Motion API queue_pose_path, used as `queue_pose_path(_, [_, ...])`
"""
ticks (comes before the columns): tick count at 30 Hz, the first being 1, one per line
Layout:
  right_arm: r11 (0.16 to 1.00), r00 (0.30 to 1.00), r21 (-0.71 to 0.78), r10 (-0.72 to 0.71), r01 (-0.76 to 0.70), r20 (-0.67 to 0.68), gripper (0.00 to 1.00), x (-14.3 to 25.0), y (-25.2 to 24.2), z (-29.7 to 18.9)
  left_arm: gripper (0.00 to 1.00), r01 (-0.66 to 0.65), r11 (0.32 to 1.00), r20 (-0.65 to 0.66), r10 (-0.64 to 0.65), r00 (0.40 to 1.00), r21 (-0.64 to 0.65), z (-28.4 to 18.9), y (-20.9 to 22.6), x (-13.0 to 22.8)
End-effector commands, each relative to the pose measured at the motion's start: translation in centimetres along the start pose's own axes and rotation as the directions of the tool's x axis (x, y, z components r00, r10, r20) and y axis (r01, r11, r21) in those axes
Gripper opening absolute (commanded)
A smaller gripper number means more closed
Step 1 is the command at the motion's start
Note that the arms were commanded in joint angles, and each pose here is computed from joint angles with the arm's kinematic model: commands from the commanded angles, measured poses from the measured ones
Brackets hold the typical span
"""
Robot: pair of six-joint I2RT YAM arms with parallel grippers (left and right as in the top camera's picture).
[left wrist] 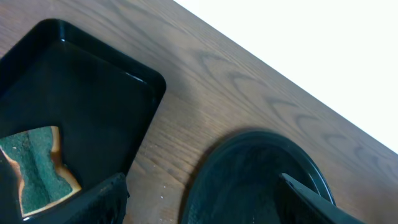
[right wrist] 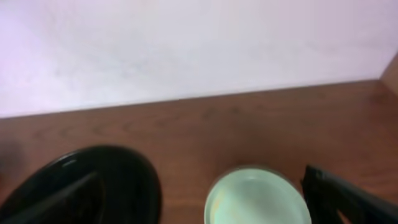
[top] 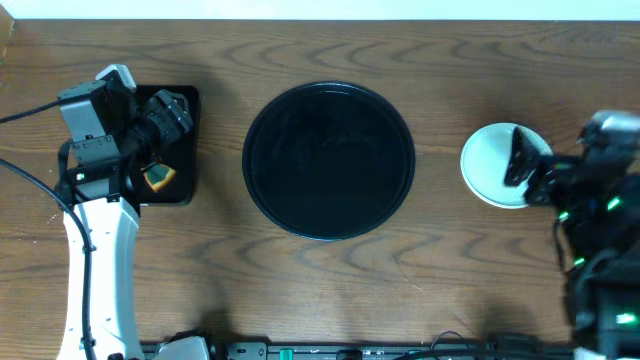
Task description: Clean dirty plates on tray and stack at the side
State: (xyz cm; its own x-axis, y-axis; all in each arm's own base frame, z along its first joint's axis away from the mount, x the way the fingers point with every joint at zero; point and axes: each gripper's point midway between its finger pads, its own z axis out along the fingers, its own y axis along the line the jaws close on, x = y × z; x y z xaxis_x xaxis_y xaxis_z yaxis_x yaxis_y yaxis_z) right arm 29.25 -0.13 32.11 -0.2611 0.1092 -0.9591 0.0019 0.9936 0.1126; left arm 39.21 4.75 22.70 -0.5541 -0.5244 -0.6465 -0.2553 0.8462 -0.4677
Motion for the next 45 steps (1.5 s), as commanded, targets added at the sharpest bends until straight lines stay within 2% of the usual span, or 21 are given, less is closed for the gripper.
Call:
queue_pose_path(1, [0.999,0.999,-0.015,-0.034,0.035,0.032,0.98,3.6,0.3,-0.1,0.75,-0.023,1.0,0.003,0.023,1.0,0.016,-0.1,-0.5,-0.3])
queue_pose_path(4, [0.998,0.995,-0.046,-0.041,0.045,0.091,0.99,6.4,0.8,0.1,0.75,-0.023,1.0,0.003,0.023,1.0,0.016,-0.1,-0.5,-0.3])
queue_pose_path(11, [0.996,0.99,-0.063,-0.048,0.056,0.131,0.99,13.3,0.7,0.4,0.76,-0.023,1.0,0.003,0.023,1.0,0.016,-0.1,-0.5,-0.3])
queue_pose_path(19, [0.996,0.984,-0.073,-0.034,0.047,0.172,0.99,17.1,0.4,0.4,0.76,-0.024,1.0,0.003,0.024,1.0,0.016,-0.1,-0.5,-0.3])
queue_pose_path(24, [0.996,0.99,-0.07,-0.037,0.046,0.133,0.99,18.3,0.2,0.2,0.76,-0.023,1.0,0.003,0.023,1.0,0.016,-0.1,-0.5,-0.3])
queue_pose_path(45, [0.996,0.988,-0.07,-0.036,0.046,0.149,0.99,17.9,0.2,0.1,0.76,-0.024,1.0,0.003,0.024,1.0,0.016,-0.1,-0.5,-0.3])
